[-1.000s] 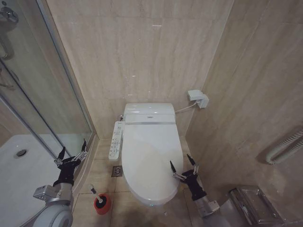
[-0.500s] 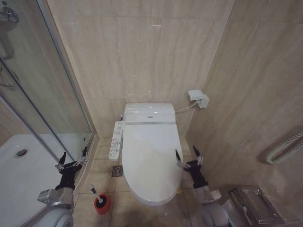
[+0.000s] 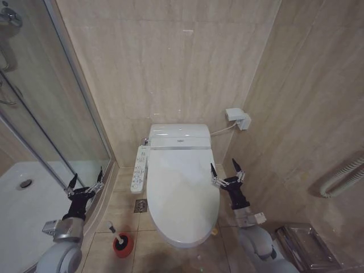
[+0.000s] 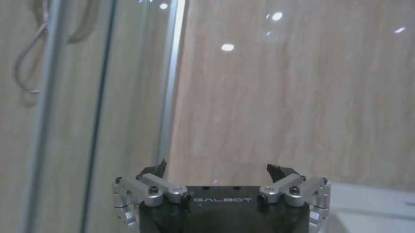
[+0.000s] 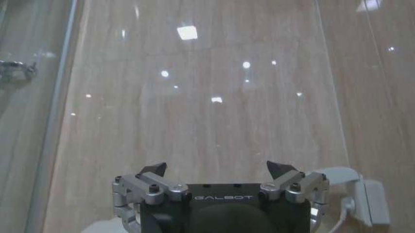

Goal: Open the toilet lid, clean the toilet bowl with a toilet brush, close the toilet lid, and flush.

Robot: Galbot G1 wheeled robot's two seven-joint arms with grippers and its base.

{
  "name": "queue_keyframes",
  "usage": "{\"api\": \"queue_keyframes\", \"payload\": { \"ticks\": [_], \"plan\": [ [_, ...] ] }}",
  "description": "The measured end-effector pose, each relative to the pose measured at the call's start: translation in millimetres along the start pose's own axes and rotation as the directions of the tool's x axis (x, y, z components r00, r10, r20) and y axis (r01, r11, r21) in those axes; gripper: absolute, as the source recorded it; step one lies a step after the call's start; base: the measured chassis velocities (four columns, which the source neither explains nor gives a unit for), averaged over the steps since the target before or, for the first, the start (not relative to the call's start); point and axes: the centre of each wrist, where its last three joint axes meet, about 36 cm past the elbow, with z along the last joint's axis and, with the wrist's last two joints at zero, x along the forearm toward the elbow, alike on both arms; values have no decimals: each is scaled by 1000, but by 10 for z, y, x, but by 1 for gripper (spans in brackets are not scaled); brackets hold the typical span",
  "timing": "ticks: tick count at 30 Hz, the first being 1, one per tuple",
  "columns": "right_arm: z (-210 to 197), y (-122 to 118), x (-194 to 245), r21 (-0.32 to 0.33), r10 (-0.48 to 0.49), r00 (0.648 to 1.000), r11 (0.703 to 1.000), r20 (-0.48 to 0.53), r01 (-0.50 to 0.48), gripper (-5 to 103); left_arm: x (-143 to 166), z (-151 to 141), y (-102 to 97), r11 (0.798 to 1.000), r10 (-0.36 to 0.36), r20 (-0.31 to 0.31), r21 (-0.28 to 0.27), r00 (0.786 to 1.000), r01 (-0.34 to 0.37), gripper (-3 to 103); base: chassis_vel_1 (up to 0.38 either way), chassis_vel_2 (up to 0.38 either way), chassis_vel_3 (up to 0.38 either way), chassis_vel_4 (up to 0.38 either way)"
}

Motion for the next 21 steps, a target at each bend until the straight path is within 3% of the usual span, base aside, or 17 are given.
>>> {"api": "queue_keyframes", "payload": {
  "ticks": [5, 10, 15, 21],
  "plan": [
    [72, -27, -100, -3, 42, 999, 999, -7, -42, 100, -306, 26, 166, 998, 58, 24, 22, 998, -59, 100, 0, 0, 0, 0],
    [68, -43, -147, -29, 77, 997, 997, -19, -78, 100, -625, -10, 324, 996, 92, 31, 7, 995, -92, 100, 0, 0, 0, 0],
    [14, -111, -188, -48, 102, 995, 994, -9, -103, 100, -786, -55, 356, 993, 119, 38, 0, 992, -119, 100, 0, 0, 0, 0],
    [-28, -172, -218, -54, 127, 992, 990, 12, -127, 100, -772, -25, 339, 992, 127, 29, 4, 992, -127, 100, 0, 0, 0, 0]
  ]
}}
